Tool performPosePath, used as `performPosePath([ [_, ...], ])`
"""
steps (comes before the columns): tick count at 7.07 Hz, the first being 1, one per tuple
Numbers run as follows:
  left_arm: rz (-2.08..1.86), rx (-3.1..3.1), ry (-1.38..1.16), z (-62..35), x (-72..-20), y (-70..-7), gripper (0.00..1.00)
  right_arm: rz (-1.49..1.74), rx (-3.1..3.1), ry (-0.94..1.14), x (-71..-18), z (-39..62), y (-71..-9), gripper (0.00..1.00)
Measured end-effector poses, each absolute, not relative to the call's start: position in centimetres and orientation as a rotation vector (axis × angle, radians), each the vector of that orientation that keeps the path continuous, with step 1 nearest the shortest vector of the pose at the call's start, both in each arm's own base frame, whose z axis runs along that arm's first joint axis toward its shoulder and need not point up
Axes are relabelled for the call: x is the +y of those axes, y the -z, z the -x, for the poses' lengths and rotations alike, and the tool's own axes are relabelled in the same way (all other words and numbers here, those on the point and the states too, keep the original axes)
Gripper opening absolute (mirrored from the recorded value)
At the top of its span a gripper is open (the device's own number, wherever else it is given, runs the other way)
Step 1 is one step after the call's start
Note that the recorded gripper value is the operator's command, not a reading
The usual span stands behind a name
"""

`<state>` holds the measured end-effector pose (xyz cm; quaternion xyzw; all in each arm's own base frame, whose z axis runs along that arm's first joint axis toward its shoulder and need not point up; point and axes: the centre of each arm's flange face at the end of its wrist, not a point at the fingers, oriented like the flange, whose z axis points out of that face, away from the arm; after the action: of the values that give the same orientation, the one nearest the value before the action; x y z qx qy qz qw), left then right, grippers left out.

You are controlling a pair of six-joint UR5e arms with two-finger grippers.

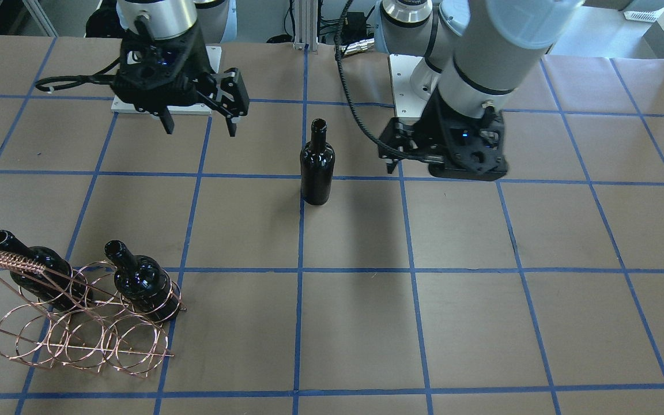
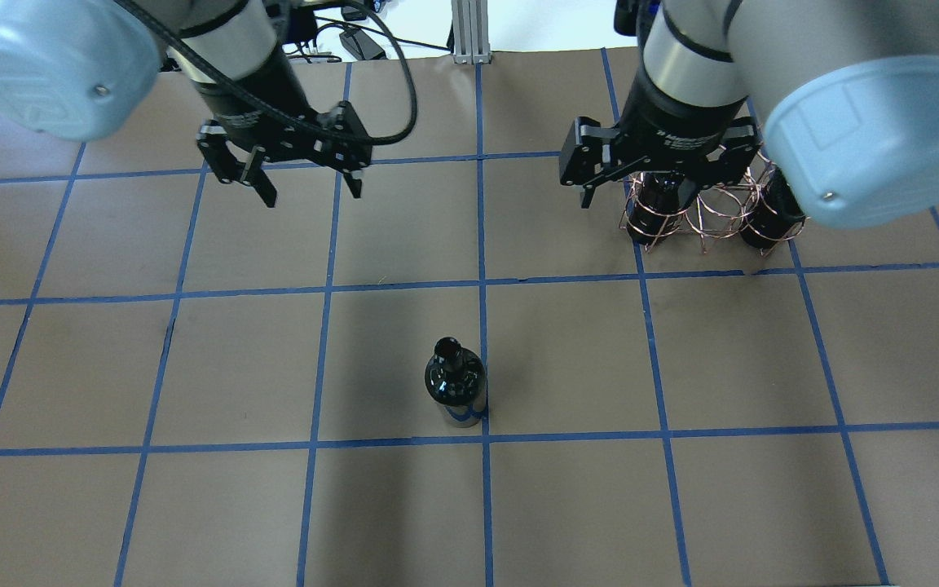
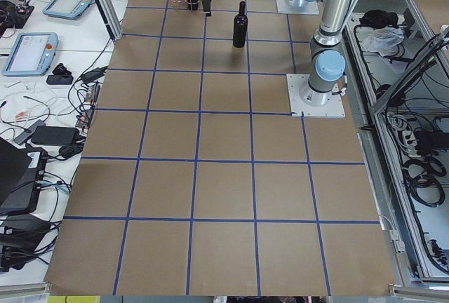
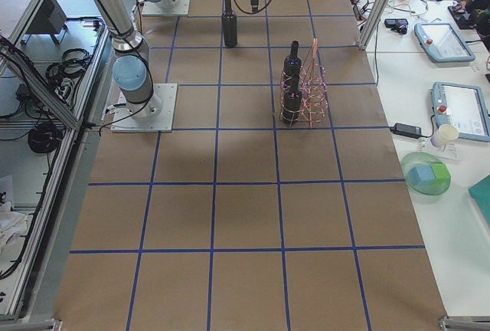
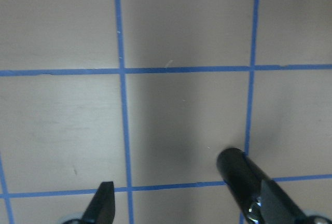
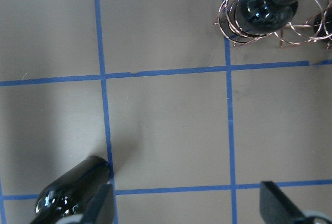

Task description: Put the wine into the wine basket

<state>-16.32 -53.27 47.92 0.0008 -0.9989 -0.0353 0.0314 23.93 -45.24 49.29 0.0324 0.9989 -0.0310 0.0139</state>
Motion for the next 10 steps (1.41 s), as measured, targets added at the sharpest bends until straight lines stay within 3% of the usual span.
performPosePath([
  [4, -0.045, -3.206, 0.073, 9.0, -53.5, -49.1, 1.00, -0.178, 3.120, 0.046, -39.8, -36.6, -46.1, 1.00],
  [7, -0.053, -3.206, 0.075, 8.9, -52.6, -49.1, 1.00, -0.153, 3.154, -0.045, -39.0, -40.4, -41.8, 0.98],
  [8, -0.053, -3.205, 0.068, 9.0, -52.3, -49.3, 1.00, -0.151, 3.168, -0.074, -39.2, -40.6, -40.7, 0.95],
  [10, -0.055, -3.204, 0.056, 9.0, -52.1, -49.7, 1.00, -0.153, 3.184, -0.105, -39.3, -40.8, -39.5, 0.73],
])
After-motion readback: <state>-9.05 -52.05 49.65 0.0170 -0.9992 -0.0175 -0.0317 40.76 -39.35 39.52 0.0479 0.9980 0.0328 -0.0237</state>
